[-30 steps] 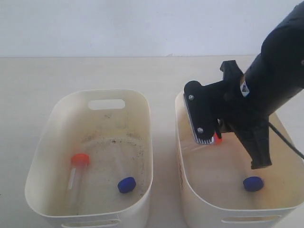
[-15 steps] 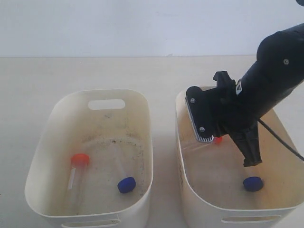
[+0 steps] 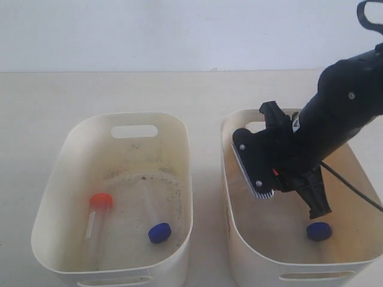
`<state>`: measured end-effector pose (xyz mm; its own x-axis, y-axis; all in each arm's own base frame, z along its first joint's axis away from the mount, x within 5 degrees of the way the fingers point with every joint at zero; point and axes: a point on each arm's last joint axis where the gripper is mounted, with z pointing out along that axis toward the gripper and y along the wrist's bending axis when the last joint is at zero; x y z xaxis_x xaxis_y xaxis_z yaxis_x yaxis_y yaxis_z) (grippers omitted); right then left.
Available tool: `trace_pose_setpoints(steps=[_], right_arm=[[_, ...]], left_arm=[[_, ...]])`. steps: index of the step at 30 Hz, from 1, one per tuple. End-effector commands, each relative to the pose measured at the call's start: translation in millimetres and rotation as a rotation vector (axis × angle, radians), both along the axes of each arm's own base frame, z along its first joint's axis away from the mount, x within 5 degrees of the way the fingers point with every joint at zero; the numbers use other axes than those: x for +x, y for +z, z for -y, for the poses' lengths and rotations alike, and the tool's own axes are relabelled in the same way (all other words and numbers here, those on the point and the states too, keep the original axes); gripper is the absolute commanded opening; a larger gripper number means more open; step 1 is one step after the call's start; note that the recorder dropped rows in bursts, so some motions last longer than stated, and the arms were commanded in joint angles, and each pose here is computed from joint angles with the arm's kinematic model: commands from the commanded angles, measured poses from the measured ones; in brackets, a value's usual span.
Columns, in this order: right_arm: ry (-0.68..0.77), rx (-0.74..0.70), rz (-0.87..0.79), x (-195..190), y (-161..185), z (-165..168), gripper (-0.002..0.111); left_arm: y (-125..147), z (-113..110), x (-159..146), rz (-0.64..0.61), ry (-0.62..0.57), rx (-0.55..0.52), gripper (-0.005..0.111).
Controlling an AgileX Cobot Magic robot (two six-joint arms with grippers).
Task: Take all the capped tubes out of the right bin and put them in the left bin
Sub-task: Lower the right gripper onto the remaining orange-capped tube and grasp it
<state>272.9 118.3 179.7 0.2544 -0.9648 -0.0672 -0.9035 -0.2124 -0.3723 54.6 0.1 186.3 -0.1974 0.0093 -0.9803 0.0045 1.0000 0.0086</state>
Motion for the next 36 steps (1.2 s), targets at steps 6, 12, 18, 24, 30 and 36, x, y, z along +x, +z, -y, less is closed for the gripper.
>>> trace_pose_setpoints(steps=[6, 12, 18, 24, 30, 36], right_arm=[[0.047, 0.028, 0.139, 1, -16, 2, 0.042], [0.061, 0.000, 0.083, 3, -35, 1, 0.042], [0.060, 0.009, 0.110, 8, -42, -1, 0.042], [0.061, 0.004, 0.098, 10, -53, -2, 0.042], [0.061, 0.006, 0.104, 13, -61, -3, 0.042], [0.061, -0.001, 0.089, 13, -67, -3, 0.040]], left_arm=[[2, 0, 0, 0.009, 0.001, -0.015, 0.004], [2, 0, 0, 0.009, 0.001, -0.015, 0.004], [2, 0, 0, 0.009, 0.001, -0.015, 0.004], [2, 0, 0, 0.009, 0.001, -0.015, 0.004], [2, 0, 0, 0.009, 0.001, -0.015, 0.004], [2, 0, 0, 0.009, 0.001, -0.015, 0.004]])
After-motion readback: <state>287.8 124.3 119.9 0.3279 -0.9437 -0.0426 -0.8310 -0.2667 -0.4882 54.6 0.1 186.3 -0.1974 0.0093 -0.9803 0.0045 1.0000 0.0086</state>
